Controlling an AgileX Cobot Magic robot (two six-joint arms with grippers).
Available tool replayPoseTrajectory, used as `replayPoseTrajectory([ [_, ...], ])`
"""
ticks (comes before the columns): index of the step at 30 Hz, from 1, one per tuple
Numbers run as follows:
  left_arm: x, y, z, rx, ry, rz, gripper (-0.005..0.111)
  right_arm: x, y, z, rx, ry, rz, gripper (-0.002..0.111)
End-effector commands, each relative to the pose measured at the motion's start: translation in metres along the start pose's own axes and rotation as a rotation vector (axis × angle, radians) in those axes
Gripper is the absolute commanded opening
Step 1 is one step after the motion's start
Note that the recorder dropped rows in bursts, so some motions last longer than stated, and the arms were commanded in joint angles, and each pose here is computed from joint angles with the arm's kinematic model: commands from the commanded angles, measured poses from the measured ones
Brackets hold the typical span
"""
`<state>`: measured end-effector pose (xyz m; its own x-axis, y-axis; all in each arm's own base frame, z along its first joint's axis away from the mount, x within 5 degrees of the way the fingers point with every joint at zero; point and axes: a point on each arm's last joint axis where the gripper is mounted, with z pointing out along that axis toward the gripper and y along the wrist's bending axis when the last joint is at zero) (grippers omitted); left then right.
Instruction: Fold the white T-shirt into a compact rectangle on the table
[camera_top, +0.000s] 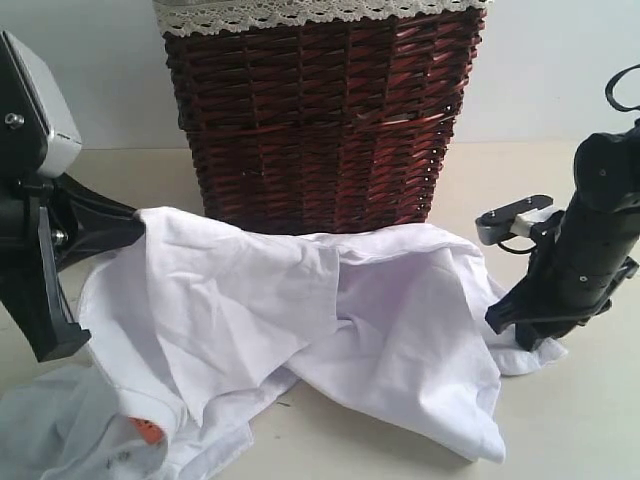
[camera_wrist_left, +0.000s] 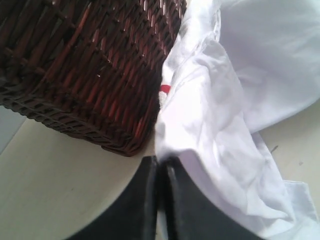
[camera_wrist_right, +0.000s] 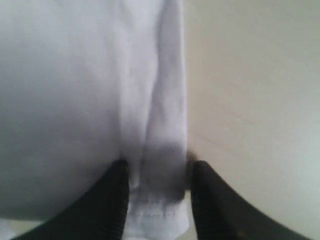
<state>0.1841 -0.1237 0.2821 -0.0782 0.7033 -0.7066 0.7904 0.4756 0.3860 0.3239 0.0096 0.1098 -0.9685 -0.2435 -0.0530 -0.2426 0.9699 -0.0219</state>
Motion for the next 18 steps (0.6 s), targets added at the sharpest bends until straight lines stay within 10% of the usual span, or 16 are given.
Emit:
replayPoseTrajectory([
  [1, 0.0, 0.0, -0.002, -0.01, -0.005, -0.003, 0.0, 0.009, 0.004, 0.02, -0.049, 0.105, -0.016, 0.002],
  [8, -0.007, 0.015, -0.024, -0.153, -0.049, 0.136, 0.0, -0.005, 0.005, -0.033, -0.054, -0.067, -0.032, 0.0],
  [18, -0.018, 0.08, -0.08, -0.494, -0.088, -0.008, 0.0, 0.006, -0.011, -0.174, 0.215, -0.394, -0.028, 0.0],
])
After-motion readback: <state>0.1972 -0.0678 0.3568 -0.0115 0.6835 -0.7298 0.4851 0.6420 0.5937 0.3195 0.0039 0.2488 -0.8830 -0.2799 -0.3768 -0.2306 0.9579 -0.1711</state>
